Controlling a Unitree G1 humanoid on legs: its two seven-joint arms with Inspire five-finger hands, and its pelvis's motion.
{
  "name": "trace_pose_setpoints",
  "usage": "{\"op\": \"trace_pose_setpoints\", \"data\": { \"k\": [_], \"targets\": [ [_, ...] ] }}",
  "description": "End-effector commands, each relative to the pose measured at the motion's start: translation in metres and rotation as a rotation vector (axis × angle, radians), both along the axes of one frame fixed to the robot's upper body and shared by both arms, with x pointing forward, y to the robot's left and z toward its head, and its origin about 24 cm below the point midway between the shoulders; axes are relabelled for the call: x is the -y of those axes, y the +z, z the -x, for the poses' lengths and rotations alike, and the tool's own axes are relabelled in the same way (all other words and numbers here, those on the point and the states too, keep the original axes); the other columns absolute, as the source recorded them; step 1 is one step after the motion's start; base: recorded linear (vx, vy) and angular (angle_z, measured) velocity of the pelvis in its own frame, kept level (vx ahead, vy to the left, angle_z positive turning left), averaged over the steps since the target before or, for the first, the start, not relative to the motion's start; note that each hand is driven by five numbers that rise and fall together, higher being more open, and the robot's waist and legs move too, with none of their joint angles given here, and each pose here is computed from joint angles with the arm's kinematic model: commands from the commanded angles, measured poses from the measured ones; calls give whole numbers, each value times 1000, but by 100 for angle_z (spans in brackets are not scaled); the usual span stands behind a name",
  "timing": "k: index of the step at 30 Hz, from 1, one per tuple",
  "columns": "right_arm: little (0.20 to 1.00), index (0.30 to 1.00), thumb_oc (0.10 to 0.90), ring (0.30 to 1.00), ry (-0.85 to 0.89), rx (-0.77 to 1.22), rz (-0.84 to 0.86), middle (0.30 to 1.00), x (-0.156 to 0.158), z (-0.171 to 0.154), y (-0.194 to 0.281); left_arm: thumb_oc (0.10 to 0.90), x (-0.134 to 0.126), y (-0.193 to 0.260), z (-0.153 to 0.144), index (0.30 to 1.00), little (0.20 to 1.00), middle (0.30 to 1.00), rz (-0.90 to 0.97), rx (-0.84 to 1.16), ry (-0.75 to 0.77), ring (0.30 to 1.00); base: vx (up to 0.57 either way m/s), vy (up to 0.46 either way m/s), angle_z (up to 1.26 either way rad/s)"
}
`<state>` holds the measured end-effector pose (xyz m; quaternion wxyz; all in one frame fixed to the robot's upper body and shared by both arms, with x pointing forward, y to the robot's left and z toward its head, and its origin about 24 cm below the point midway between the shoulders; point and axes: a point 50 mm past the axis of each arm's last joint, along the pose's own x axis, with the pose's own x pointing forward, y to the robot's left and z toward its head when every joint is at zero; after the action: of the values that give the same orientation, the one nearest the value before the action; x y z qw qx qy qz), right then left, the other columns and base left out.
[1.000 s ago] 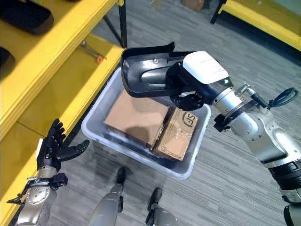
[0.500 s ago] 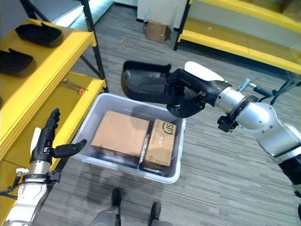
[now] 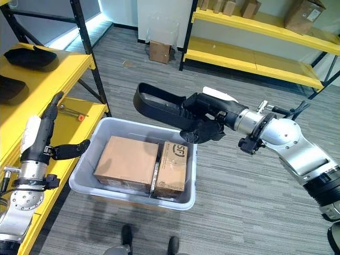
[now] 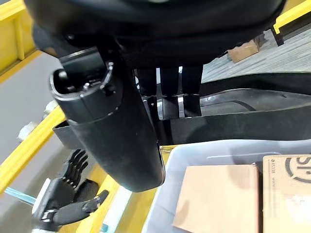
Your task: Move parts from the plastic box to the shelf.
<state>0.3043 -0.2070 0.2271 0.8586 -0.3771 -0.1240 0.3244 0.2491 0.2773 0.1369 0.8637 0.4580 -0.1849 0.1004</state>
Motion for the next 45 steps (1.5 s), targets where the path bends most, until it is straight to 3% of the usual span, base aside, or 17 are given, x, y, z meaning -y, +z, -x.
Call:
{"op": "trace_pose_setpoints", "data": {
  "k": [1, 5, 6, 13, 20, 30, 45],
  "targets": [
    [300, 300, 400, 300, 83, 127, -128, 300, -12, 3, 31, 900, 23, 37, -8, 1000, 1000, 1000, -152, 193, -132, 1000, 0, 0, 0],
    [300, 300, 400, 300, 82, 127, -128, 300, -12, 3, 31, 900, 23, 37, -8, 1000, 1000, 1000, -153, 194, -132, 1000, 0, 0, 0],
    [300, 300, 400, 300, 156, 122, -151, 300, -29, 5, 29, 900, 34, 50, -14, 1000, 1000, 1000, -289, 238, -172, 1000, 0, 0, 0],
    [300, 300, 400, 300, 266, 175, -223, 300, -51, 13, 35, 900, 49, 65, -21, 1000, 1000, 1000, -421, 294, -240, 1000, 18, 4, -7],
    [300, 300, 400, 300, 380, 198, -295, 300, -65, 26, 40, 900, 45, 71, -18, 1000, 1000, 1000, -487, 308, -238, 1000, 5, 2, -4],
    [300, 300, 400, 300, 398, 174, -283, 300, -66, 26, 35, 900, 42, 70, -18, 1000, 1000, 1000, -490, 301, -232, 1000, 0, 0, 0],
    [300, 300, 400, 300, 391, 175, -290, 300, -70, 23, 27, 900, 59, 77, -17, 1000, 1000, 1000, -508, 357, -302, 1000, 0, 0, 0]
  ]
}}
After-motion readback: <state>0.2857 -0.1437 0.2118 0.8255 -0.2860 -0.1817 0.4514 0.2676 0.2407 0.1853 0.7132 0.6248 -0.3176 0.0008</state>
